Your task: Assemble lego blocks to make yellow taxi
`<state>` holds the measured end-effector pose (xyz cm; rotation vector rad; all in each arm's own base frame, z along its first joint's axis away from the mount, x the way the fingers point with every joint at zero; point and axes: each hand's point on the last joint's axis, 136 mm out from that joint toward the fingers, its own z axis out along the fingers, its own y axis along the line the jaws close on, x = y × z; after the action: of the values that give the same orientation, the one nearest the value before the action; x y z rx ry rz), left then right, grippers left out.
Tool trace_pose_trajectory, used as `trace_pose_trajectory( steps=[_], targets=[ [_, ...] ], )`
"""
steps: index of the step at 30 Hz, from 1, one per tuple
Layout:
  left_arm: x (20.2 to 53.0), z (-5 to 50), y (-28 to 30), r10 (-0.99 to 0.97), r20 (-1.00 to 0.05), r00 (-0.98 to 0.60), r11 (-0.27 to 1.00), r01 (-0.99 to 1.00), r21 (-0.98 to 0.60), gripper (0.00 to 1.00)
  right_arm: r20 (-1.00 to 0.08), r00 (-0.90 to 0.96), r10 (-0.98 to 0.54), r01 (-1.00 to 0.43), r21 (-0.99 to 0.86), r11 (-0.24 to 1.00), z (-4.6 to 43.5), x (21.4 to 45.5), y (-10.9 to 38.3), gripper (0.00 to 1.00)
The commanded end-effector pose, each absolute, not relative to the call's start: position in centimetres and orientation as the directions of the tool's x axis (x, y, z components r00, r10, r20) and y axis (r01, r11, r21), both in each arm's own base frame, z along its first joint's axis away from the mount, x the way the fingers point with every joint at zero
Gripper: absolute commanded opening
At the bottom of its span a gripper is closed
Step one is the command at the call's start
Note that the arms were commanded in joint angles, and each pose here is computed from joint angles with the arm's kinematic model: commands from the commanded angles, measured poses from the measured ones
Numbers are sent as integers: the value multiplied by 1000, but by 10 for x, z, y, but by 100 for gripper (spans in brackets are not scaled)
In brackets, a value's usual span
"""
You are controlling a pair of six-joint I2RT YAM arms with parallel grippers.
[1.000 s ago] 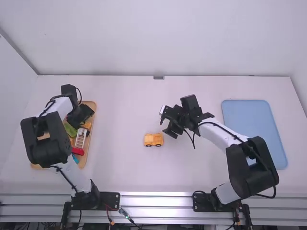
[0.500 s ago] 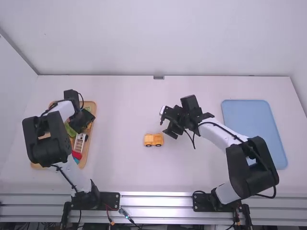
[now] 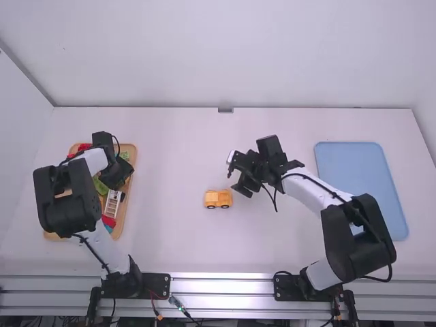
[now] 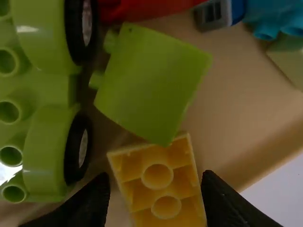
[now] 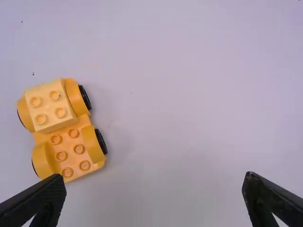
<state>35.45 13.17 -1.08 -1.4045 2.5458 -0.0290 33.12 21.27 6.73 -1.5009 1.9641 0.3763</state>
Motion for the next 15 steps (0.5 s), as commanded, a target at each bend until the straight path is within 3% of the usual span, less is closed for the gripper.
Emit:
trace_pose_trajectory(
  steps=[1,15],
  targets=[
    [347,-18,131,-845,-174,-506,527,-842,-113,44,-651,-135,-747,-934,-169,315,81,339,215,99],
    [356,-16,134,-824,-207,-527,558,-818,-136,25,-655,-136,-744,-935,-163,314,82,338,216,99]
  ],
)
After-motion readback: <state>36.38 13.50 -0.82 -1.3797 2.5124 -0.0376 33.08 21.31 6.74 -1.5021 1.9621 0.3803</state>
